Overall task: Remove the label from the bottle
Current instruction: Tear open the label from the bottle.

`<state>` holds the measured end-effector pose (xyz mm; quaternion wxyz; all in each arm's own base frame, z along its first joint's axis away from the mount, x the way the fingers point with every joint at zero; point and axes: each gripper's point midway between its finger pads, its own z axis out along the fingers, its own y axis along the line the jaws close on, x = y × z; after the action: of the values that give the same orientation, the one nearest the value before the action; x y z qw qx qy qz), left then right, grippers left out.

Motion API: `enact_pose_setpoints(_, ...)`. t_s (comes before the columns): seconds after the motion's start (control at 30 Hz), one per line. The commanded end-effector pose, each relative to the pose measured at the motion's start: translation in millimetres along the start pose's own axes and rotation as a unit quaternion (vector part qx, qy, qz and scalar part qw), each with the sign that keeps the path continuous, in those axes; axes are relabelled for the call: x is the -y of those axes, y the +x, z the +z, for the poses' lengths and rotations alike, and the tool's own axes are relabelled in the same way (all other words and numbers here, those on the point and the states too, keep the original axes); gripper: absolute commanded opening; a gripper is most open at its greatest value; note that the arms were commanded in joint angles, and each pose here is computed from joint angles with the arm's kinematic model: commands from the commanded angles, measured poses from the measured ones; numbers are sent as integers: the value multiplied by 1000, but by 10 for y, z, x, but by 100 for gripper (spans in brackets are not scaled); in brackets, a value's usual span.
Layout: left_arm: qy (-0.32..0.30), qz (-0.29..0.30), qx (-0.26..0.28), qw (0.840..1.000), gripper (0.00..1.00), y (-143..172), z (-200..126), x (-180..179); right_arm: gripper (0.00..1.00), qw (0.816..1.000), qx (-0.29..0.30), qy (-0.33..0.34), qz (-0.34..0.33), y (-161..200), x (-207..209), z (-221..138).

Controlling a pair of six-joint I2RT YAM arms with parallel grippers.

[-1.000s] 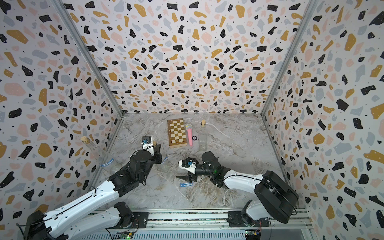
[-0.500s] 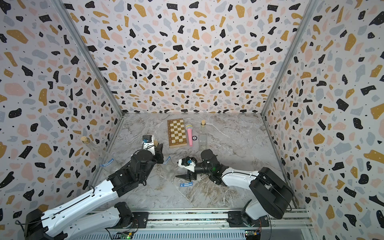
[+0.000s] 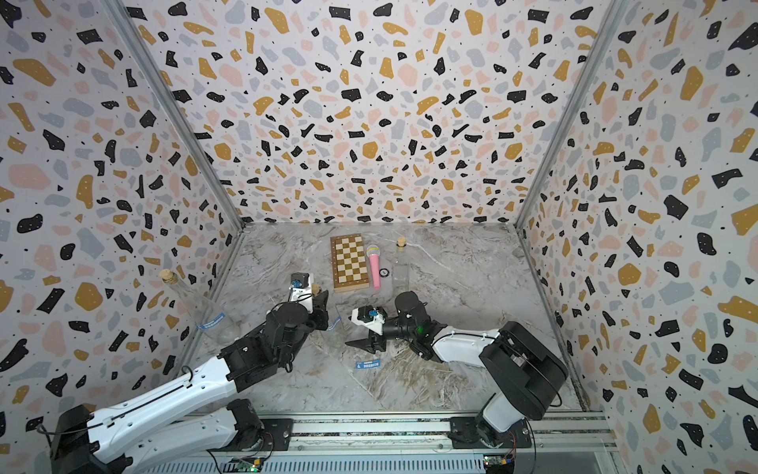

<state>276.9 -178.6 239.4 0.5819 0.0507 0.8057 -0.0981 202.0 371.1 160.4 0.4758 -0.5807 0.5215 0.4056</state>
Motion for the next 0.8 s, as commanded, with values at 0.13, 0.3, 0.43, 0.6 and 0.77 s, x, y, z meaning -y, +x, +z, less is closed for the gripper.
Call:
enact_pose_setpoints(0.13, 16, -10, 38, 999, 0, -129, -28, 67, 70, 999, 19, -4, -40, -136, 79, 71)
enact_pose_setpoints(0.3, 21, -1, 37, 999, 0, -112, -21, 88, 70, 999, 16, -10, -37, -103, 122, 105)
enact_pose_setpoints(0.43, 25, 6, 41, 999, 0, -109, -35, 91, 70, 999, 18, -15, -37, -100, 160, 132)
enact_pose_setpoints(0.6, 41, 11, 45, 998, 0, -96, -60, 121, 70, 999, 20, -24, -34, -101, 179, 181)
enact_pose_setpoints(0.77, 42, 12, 44, 998, 0, -82, -67, 118, 68, 999, 21, -30, -32, -110, 196, 223)
